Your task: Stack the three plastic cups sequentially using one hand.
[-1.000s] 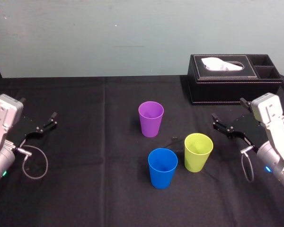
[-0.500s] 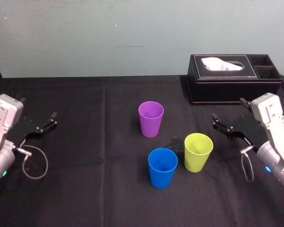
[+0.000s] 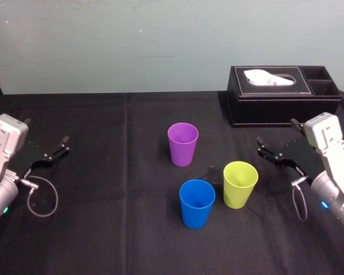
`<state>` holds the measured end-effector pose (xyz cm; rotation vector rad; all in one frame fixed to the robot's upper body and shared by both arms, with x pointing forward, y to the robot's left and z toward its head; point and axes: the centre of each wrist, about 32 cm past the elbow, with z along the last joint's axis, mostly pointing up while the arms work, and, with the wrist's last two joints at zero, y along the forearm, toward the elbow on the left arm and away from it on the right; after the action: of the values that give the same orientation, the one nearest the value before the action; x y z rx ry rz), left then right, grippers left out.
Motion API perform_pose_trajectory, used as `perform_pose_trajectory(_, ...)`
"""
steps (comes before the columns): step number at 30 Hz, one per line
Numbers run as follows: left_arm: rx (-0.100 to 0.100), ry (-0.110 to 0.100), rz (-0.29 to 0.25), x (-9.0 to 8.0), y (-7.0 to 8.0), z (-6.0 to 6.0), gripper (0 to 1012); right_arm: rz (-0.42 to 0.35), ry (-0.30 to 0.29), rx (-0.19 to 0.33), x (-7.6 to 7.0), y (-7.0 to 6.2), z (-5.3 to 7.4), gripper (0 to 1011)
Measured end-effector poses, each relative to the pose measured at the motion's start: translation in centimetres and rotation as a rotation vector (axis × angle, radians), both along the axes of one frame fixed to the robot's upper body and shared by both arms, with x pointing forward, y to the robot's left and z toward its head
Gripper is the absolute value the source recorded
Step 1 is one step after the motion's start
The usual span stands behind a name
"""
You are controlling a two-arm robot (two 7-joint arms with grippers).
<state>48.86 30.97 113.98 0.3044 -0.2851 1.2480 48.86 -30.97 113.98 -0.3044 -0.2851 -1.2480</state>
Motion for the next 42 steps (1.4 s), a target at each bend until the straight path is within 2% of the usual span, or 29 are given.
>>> perform_pose_trajectory(37, 0.0, 0.0, 0.0, 0.0, 0.0, 0.0, 1010, 0.0, 0.0, 0.0, 0.0, 0.0, 0.0, 1004)
perform_pose_trajectory(42, 0.0, 0.0, 0.0, 0.0, 0.0, 0.0, 1010, 0.015, 0.004, 0.009, -0.5, -0.2, 1.1, 1004)
